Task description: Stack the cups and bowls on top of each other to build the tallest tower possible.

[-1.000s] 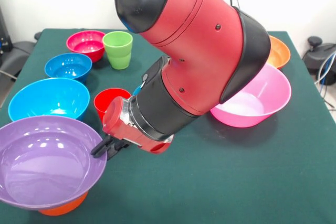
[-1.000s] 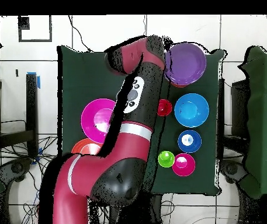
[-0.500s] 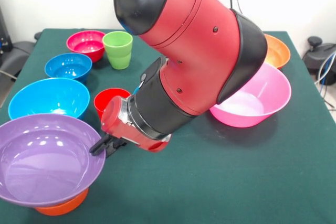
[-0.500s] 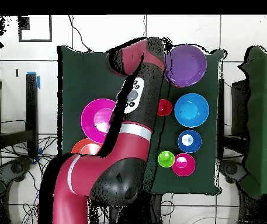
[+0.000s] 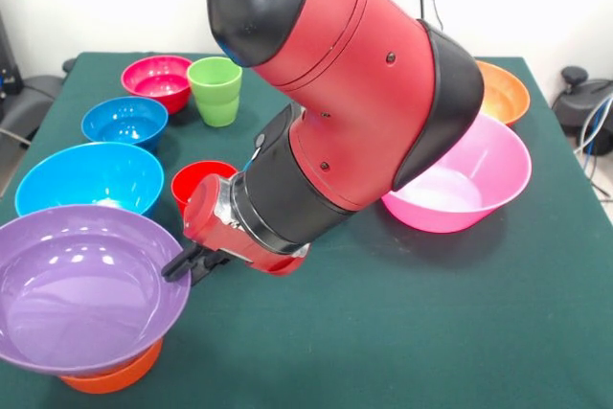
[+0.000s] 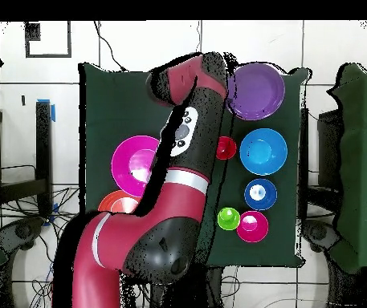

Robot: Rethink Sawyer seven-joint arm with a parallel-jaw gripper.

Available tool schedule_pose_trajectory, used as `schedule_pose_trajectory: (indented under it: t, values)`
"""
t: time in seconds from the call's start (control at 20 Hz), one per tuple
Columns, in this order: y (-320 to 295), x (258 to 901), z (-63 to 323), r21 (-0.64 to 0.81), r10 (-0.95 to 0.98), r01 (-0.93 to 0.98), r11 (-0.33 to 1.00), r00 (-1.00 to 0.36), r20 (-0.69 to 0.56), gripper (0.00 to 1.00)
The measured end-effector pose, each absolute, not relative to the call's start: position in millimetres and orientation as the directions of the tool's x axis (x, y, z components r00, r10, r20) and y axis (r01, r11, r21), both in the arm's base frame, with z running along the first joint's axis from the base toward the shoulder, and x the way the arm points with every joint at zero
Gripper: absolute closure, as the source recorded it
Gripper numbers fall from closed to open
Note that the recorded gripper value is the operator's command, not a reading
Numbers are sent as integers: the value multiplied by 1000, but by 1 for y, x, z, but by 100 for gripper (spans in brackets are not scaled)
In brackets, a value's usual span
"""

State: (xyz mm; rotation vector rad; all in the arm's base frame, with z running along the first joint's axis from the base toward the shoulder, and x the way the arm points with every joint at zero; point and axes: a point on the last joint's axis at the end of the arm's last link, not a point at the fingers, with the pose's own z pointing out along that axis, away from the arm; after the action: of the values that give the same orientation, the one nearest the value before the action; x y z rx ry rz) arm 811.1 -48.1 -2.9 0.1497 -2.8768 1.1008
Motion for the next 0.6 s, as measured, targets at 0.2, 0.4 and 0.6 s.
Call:
schedule_pose_trajectory:
  t: [0.2,0.4,0.6]
  values:
    - [-48,812,-3,-663,-73,-111,741,-994,85,100]
    - [-48,814,-3,-662,-83,-111,741,-994,74,100]
    - [-48,814,-4,-662,-88,-112,741,-994,69,100]
